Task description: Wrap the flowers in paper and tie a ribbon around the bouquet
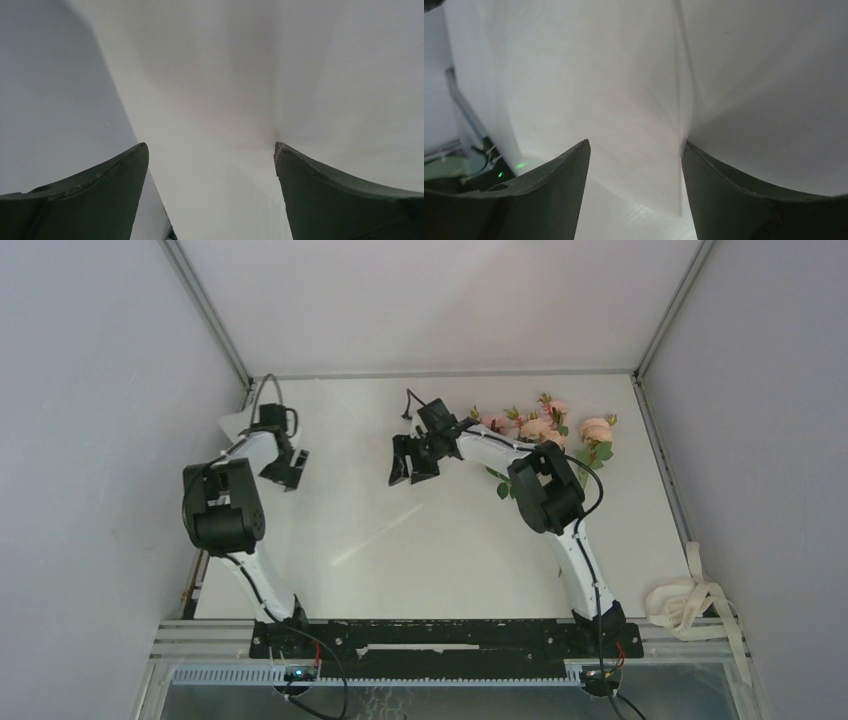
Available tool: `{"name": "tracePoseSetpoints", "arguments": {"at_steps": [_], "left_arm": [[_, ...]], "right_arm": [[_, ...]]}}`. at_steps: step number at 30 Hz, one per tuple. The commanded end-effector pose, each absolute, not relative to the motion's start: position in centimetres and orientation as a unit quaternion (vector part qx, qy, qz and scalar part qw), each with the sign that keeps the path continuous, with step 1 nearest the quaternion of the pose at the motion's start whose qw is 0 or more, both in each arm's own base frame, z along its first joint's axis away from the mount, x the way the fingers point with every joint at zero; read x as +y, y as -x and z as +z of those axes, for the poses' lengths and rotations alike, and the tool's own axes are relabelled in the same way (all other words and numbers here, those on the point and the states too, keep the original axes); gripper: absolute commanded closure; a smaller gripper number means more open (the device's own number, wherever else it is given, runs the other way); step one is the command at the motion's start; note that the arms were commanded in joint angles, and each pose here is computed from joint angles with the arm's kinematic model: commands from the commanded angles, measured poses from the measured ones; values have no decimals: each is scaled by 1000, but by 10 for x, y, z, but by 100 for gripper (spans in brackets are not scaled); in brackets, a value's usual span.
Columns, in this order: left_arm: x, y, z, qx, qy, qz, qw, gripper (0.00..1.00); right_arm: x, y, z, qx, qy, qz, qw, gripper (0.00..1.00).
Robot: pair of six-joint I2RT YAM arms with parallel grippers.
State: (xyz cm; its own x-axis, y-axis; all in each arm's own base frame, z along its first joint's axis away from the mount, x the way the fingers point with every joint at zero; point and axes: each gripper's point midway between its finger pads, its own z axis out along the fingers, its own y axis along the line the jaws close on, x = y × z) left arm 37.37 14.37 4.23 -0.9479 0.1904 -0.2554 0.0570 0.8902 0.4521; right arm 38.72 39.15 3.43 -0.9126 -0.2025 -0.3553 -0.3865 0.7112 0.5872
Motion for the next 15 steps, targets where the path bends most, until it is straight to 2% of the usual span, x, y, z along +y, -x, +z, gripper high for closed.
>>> {"name": "tracePoseSetpoints", "arguments": {"at_steps": [1,7,12,15], "left_arm": [[100,-393,46,946,-160,244,138,1],[57,-383,40,937,-230,231,129,1],[-14,-350,42,932,-312,98,156,1],[-41,-328,65,922,-338,27,185,0]], "right_arm": [[417,-320,36,885,192,420,59,25],[412,-273,60,857,175,482,54,33],[401,-226,58,863,189,466,43,34],[385,-230,63,880,165,440,70,34]]}}
